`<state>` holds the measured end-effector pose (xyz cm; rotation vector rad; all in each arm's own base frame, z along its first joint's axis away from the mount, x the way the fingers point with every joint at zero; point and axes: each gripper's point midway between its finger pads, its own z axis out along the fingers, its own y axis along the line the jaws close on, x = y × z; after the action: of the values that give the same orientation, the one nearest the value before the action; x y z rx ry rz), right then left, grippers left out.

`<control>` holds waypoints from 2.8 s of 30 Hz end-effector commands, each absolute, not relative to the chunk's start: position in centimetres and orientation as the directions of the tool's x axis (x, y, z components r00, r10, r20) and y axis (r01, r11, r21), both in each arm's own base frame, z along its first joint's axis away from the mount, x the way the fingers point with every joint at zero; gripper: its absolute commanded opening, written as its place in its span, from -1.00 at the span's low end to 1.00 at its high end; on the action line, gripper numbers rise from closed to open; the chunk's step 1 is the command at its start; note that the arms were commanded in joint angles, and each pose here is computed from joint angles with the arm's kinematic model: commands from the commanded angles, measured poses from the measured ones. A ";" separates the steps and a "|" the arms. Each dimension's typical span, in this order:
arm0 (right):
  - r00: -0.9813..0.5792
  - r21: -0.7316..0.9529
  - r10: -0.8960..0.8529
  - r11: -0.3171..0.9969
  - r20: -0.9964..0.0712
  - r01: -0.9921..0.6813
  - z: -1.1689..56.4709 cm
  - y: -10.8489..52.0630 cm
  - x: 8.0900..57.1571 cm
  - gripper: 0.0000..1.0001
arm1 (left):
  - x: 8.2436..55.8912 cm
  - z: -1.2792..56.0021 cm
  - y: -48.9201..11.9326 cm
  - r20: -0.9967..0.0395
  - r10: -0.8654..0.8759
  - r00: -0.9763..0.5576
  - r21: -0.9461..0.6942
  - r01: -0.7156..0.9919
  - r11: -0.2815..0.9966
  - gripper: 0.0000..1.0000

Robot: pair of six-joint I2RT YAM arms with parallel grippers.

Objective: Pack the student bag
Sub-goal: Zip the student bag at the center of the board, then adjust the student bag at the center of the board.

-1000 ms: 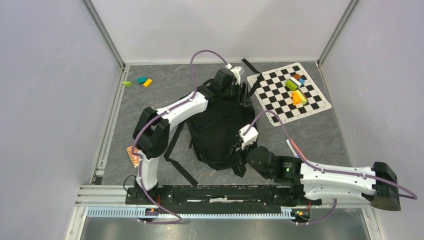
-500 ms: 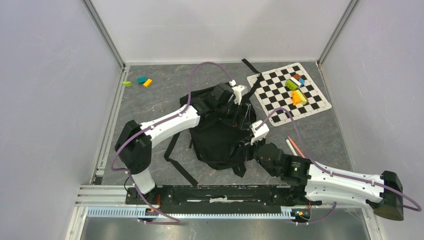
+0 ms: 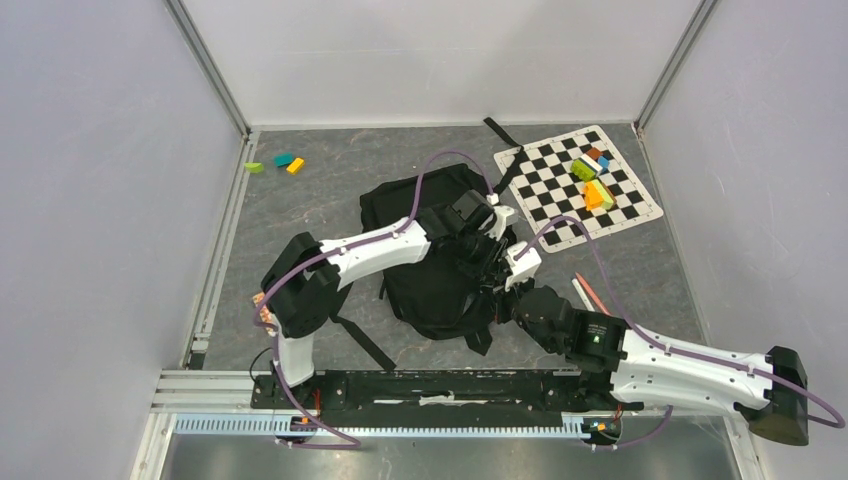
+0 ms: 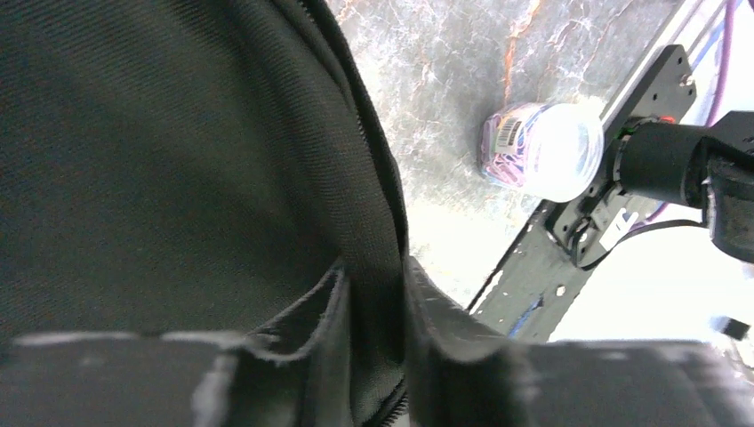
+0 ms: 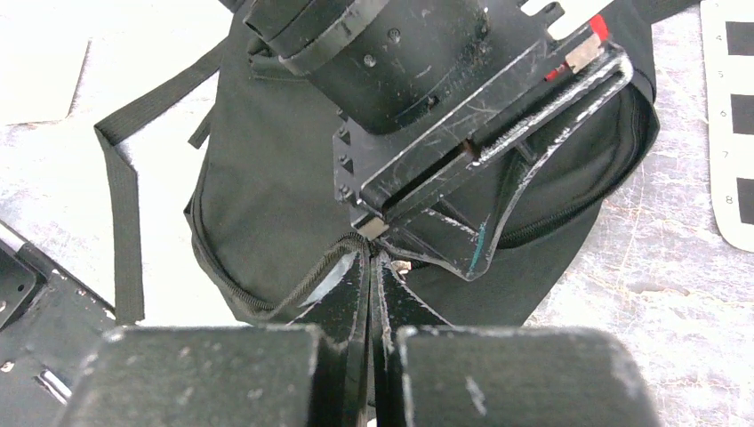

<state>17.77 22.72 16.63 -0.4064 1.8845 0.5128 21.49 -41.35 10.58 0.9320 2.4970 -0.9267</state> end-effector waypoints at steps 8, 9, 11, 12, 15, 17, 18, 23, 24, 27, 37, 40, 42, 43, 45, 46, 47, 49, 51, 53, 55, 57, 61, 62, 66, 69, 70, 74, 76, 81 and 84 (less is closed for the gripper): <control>-0.324 0.213 -0.019 0.717 -0.946 -0.663 18.6 26.2 15.9 -1.00 | 22.0 15.0 -46.3 -0.599 0.390 -0.700 -0.539 0.712 0.450 -0.96; -0.321 0.218 -0.016 0.701 -0.947 -0.679 18.8 26.7 15.6 -1.00 | 22.4 15.5 -46.7 -0.614 0.370 -0.697 -0.538 0.713 0.450 -0.96; -0.317 0.215 -0.032 0.668 -0.948 -0.712 18.6 27.6 14.7 -1.00 | 23.3 16.6 -47.4 -0.641 0.337 -0.689 -0.532 0.716 0.451 -0.96; -0.315 0.213 -0.043 0.651 -0.948 -0.729 18.5 28.1 14.2 -1.00 | 23.8 17.0 -47.7 -0.653 0.325 -0.684 -0.527 0.719 0.453 -0.96; -0.315 0.205 -0.080 0.605 -0.946 -0.769 18.1 29.2 12.8 -1.00 | 25.2 18.6 -48.3 -0.683 0.287 -0.672 -0.519 0.723 0.457 -0.96; -0.315 0.197 -0.106 0.588 -0.943 -0.785 17.5 29.7 12.0 -1.00 | 26.4 19.7 -48.6 -0.702 0.260 -0.663 -0.513 0.724 0.461 -0.96; -0.316 0.195 -0.116 0.579 -0.942 -0.792 17.3 29.9 11.6 -1.00 | 26.9 20.2 -48.6 -0.709 0.249 -0.660 -0.511 0.724 0.464 -0.96; -0.329 0.211 -0.127 0.545 -0.936 -0.812 17.0 30.7 10.0 -1.00 | 30.0 22.3 -48.2 -0.748 0.191 -0.636 -0.487 0.720 0.494 -0.96; -0.330 0.215 -0.125 0.540 -0.936 -0.814 17.1 30.9 9.7 -1.00 | 30.6 22.8 -48.1 -0.757 0.181 -0.628 -0.478 0.722 0.501 -0.96; -0.337 0.231 -0.108 0.535 -0.935 -0.813 17.9 31.2 9.3 -1.00 | 32.4 23.7 -47.5 -0.779 0.156 -0.607 -0.454 0.719 0.527 -0.96; -0.287 0.088 -0.083 0.840 -0.954 -0.535 22.3 25.0 16.2 -0.44 | 33.2 23.2 -44.8 -0.806 0.202 -0.557 -0.374 0.743 0.555 -0.67; -0.277 0.030 -0.120 0.877 -0.953 -0.480 23.6 22.6 18.8 0.06 | 32.4 22.6 -43.8 -0.810 0.218 -0.545 -0.357 0.752 0.555 0.19; -0.295 0.001 -0.141 0.901 -0.945 -0.434 23.4 20.9 20.4 0.29 | 32.3 22.8 -42.9 -0.822 0.209 -0.529 -0.336 0.748 0.572 0.59; -0.303 -0.008 -0.145 0.912 -0.942 -0.411 23.2 20.1 21.1 0.36 | 32.4 22.9 -42.4 -0.829 0.201 -0.522 -0.324 0.741 0.588 0.67; -0.327 -0.017 -0.145 0.930 -0.934 -0.367 22.6 18.8 21.9 0.56 | 32.3 23.0 -41.1 -0.840 0.186 -0.510 -0.303 0.724 0.619 0.80; -0.340 -0.019 -0.142 0.940 -0.930 -0.341 22.2 18.0 22.3 0.64 | 32.1 23.1 -40.7 -0.848 0.174 -0.501 -0.297 0.721 0.626 0.84; -0.352 -0.016 -0.132 0.950 -0.927 -0.313 21.9 17.2 22.7 0.73 | 31.7 23.0 -40.3 -0.853 0.166 -0.495 -0.298 0.723 0.623 0.87; -0.374 -0.010 -0.105 0.969 -0.921 -0.247 21.1 15.4 23.5 0.84 | 30.1 22.4 -39.9 -0.859 0.178 -0.480 -0.295 0.748 0.594 0.89; -0.395 -0.013 -0.085 0.983 -0.915 -0.183 20.1 13.3 24.2 0.94 | 28.3 21.2 -39.6 -0.864 0.210 -0.458 -0.270 0.772 0.576 0.90; -0.414 -0.010 -0.067 0.990 -0.908 -0.139 19.1 11.6 24.8 0.96 | 26.1 20.0 -39.8 -0.863 0.248 -0.439 -0.248 0.799 0.548 0.91; -0.434 0.006 -0.043 0.994 -0.900 -0.111 17.9 10.1 25.4 0.96 | 23.8 18.8 -40.2 -0.865 0.268 -0.425 -0.245 0.822 0.515 0.92; -0.468 0.044 -0.004 0.995 -0.883 -0.092 16.3 9.1 25.8 0.96 | 21.8 17.7 -40.7 -0.863 0.282 -0.420 -0.246 0.836 0.490 0.99; -0.504 0.159 0.118 0.986 -0.856 -0.040 13.8 8.0 25.5 0.96 | 19.0 16.0 -42.3 -0.877 0.299 -0.377 -0.213 0.861 0.461 0.99; -0.507 0.174 0.138 0.985 -0.851 -0.024 13.2 7.8 25.3 0.96 | 18.8 15.4 -42.5 -0.874 0.310 -0.374 -0.203 0.861 0.467 0.99; -0.515 0.197 0.168 0.980 -0.840 -0.002 12.0 7.5 24.5 0.96 | 19.3 13.7 -43.0 -0.869 0.358 -0.341 -0.106 0.835 0.539 0.99; -0.520 0.204 0.171 0.979 -0.837 -0.006 11.5 7.4 23.9 0.96 | 20.2 12.9 -43.0 -0.866 0.388 -0.315 -0.033 0.810 0.585 0.99; -0.519 0.205 0.171 0.979 -0.837 -0.007 11.5 7.3 23.7 0.96 | 20.3 12.7 -43.0 -0.865 0.400 -0.304 -0.012 0.808 0.589 0.99; -0.514 0.218 0.176 0.976 -0.839 -0.022 11.5 7.5 23.3 0.96 | 21.7 11.4 -42.3 -0.842 0.460 -0.282 0.094 0.764 0.639 0.99; -0.505 0.225 0.182 0.974 -0.844 -0.026 11.7 7.5 23.2 0.96 | 22.5 11.2 -41.6 -0.827 0.488 -0.279 0.147 0.731 0.666 0.97; -0.513 0.228 0.177 0.973 -0.840 -0.037 11.6 7.6 22.9 0.96 | 22.7 12.9 -41.6 -0.838 0.470 -0.277 0.144 0.720 0.679 0.42; -0.522 0.227 0.165 0.972 -0.837 -0.057 11.4 7.9 22.8 0.96 | 23.0 13.2 -41.3 -0.834 0.479 -0.275 0.157 0.713 0.683 0.01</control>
<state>23.02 7.58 11.75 0.0899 2.0902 0.2535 21.53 -41.11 9.90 0.9781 2.0003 -0.3486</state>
